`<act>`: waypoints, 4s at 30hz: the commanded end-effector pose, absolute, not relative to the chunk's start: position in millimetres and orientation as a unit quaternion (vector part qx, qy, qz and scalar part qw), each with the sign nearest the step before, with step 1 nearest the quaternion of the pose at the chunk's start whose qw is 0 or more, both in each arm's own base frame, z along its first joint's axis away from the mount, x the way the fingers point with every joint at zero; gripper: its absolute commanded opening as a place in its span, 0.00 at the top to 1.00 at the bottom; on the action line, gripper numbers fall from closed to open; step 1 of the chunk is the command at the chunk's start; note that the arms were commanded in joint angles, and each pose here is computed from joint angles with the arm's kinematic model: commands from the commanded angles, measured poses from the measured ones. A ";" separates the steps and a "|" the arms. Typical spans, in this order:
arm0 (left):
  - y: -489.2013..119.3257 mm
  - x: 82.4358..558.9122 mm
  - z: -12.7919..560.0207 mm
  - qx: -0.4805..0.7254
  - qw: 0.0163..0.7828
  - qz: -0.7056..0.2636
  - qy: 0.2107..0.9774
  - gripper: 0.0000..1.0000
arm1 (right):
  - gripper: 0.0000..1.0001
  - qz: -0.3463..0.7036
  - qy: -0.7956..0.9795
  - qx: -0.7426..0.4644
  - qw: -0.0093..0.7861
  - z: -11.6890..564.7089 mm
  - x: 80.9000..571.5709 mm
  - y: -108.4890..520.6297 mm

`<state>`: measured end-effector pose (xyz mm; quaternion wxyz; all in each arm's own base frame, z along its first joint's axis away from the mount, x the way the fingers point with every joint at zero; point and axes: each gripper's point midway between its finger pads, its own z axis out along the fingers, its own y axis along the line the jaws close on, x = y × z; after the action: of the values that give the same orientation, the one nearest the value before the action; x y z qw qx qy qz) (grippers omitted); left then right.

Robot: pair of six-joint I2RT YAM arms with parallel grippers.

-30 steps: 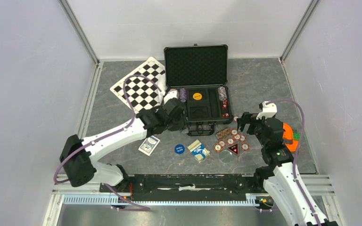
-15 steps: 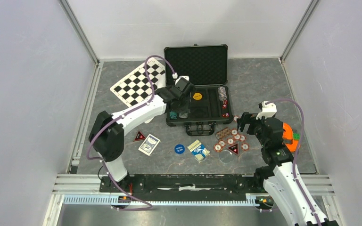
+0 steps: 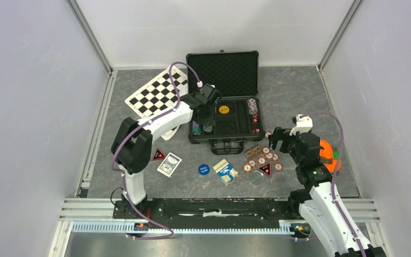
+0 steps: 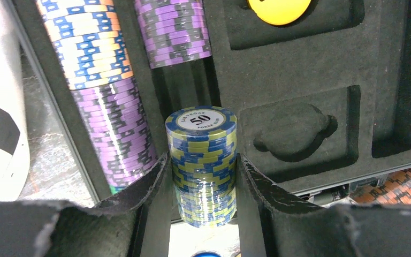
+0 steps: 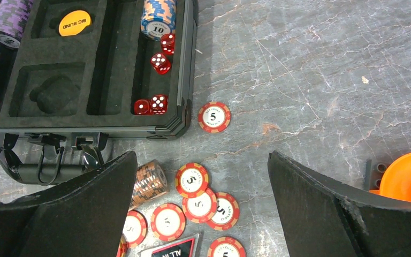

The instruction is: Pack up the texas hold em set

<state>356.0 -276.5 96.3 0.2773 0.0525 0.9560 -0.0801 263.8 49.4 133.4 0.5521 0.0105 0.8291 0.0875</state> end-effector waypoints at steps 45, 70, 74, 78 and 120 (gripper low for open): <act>-277.6 309.2 106.9 0.025 0.273 -0.166 0.947 0.94 | 0.02 0.106 0.819 0.006 0.564 136.3 264.6 56.3; -266.4 376.7 68.3 0.026 0.310 -0.039 0.950 0.98 | 0.02 0.104 0.822 0.003 0.560 140.4 265.8 56.5; -267.3 380.7 78.9 0.024 0.321 -0.046 0.946 0.98 | 0.02 0.110 0.832 0.018 0.544 139.4 263.2 57.1; -275.1 370.8 88.4 0.037 0.311 -0.077 0.946 0.98 | 0.02 0.104 0.860 0.139 0.480 125.4 251.7 44.6; -119.9 252.7 182.0 -0.106 0.598 -0.182 0.774 0.00 | 0.26 0.217 0.859 0.383 0.261 58.2 237.4 137.4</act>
<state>248.0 -128.7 170.0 0.5718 -0.0791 0.7956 -0.1840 225.9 129.8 55.9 0.2606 0.3602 0.8701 0.2128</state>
